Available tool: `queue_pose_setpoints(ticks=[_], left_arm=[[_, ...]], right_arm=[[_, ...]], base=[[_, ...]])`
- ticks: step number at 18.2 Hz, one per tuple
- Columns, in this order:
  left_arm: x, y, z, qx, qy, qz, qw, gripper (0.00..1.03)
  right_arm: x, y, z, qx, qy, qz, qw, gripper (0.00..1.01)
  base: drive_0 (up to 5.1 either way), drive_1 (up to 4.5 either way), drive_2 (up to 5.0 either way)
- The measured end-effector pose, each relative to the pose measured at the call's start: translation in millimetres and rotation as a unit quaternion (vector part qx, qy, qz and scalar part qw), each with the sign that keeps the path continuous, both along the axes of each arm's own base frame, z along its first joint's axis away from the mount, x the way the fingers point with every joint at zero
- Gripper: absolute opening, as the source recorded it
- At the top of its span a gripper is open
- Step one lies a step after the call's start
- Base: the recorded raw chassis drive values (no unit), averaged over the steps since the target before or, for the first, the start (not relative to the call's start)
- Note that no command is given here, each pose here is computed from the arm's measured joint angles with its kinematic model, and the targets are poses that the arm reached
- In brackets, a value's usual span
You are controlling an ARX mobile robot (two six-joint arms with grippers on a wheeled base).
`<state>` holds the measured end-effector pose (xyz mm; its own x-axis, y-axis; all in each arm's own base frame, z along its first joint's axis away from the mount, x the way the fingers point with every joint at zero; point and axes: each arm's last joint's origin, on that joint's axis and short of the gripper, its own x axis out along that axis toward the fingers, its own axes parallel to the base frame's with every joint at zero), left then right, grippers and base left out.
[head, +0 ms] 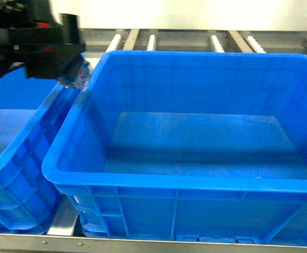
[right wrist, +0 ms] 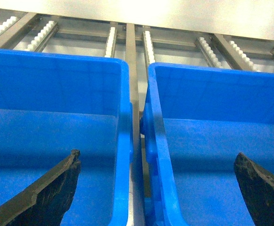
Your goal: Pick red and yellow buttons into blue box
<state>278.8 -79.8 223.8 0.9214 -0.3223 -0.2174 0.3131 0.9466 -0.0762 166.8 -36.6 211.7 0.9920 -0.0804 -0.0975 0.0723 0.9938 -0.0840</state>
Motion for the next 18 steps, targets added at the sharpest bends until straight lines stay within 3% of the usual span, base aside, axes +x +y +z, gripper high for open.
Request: queue_pose_setpoints(ticks=[3, 6, 9, 10, 13, 18], left_arm=[[43, -38.0, -16, 0.046, 0.023, -0.038, 0.9979, 0.31], [76, -68.2, -24, 0.059, 0.052, -0.088, 0.993, 0.31], [89, -78.0, -46, 0.07, 0.092, -0.117, 0.9864, 0.33], [91, -80.0, -50, 0.08, 0.084, -0.116, 0.9865, 0.41], [92, -81.0, -53, 0.086, 0.077, -0.123, 0.9857, 0.61], [91, -77.0, -53, 0.083, 0.059, -0.114, 0.9883, 1.0]], right_arm=[[0, 0.0, 0.0, 0.0, 0.0, 0.0, 1.0, 0.98], [0, 0.0, 0.0, 0.0, 0.0, 0.0, 1.0, 0.98], [0, 0.0, 0.0, 0.0, 0.0, 0.0, 1.0, 0.98], [0, 0.0, 0.0, 0.0, 0.0, 0.0, 1.0, 0.98], [0, 0.0, -0.1, 0.0, 0.0, 0.0, 1.0, 0.98], [0, 0.0, -0.1, 0.0, 0.0, 0.0, 1.0, 0.98]], base=[[0.0, 0.0, 0.0], [0.0, 0.0, 0.0], [0.0, 0.0, 0.0], [0.0, 0.0, 0.0], [0.0, 0.0, 0.0], [0.0, 0.0, 0.0]])
